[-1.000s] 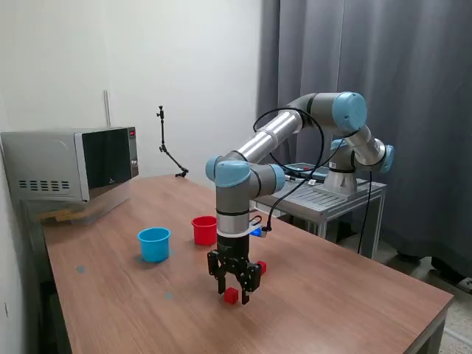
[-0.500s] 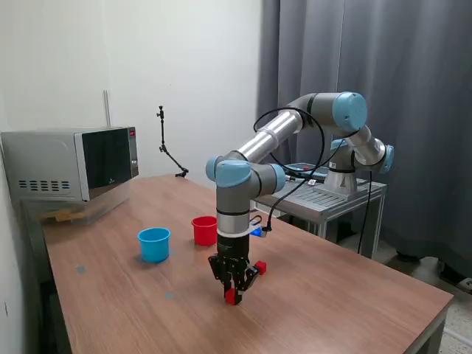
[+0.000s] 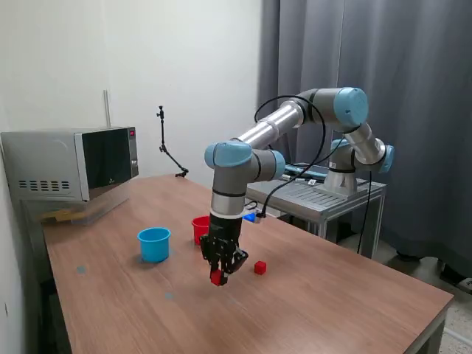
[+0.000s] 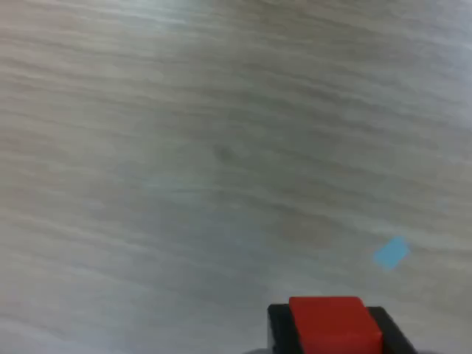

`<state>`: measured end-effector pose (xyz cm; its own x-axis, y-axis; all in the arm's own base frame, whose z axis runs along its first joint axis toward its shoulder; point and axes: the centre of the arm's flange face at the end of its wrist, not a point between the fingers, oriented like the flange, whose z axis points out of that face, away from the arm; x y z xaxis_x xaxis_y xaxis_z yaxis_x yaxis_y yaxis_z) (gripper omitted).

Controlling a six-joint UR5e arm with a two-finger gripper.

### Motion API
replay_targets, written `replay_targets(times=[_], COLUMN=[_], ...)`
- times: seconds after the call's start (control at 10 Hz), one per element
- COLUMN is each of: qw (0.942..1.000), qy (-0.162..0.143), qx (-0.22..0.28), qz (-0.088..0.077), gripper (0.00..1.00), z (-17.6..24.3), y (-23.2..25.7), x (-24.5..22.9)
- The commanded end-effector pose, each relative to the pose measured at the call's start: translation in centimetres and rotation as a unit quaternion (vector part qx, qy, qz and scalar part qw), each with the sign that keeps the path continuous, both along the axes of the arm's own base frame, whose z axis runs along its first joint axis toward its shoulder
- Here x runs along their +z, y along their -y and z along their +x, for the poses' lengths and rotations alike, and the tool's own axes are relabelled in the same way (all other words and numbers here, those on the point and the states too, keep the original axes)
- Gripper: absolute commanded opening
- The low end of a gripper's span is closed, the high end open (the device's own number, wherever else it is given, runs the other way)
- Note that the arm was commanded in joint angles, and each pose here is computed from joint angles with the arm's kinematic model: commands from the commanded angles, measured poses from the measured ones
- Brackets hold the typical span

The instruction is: Place red objects in the red bin, and blue objects in the blue bin.

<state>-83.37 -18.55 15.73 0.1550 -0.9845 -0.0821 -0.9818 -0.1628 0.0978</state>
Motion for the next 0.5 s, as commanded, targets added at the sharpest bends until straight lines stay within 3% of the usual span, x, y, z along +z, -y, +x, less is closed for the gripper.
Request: replay_targets(times=[0.0, 0.1, 0.2, 0.4], qw=[0.997, 0.991, 0.9867, 0.9698], qy=[-0.009, -0.006, 0.007, 0.025], qx=[-0.068, -0.114, -0.142, -0.232], qz=[0.034, 0.069, 0.078, 0.07], gripper=[0.0, 0.0, 0.0, 0.0], z=[0.9, 2.0, 3.1, 4.8], y=[-4.3, -6.3, -7.9, -12.2], x=[3.1, 3.5, 3.1, 2.7])
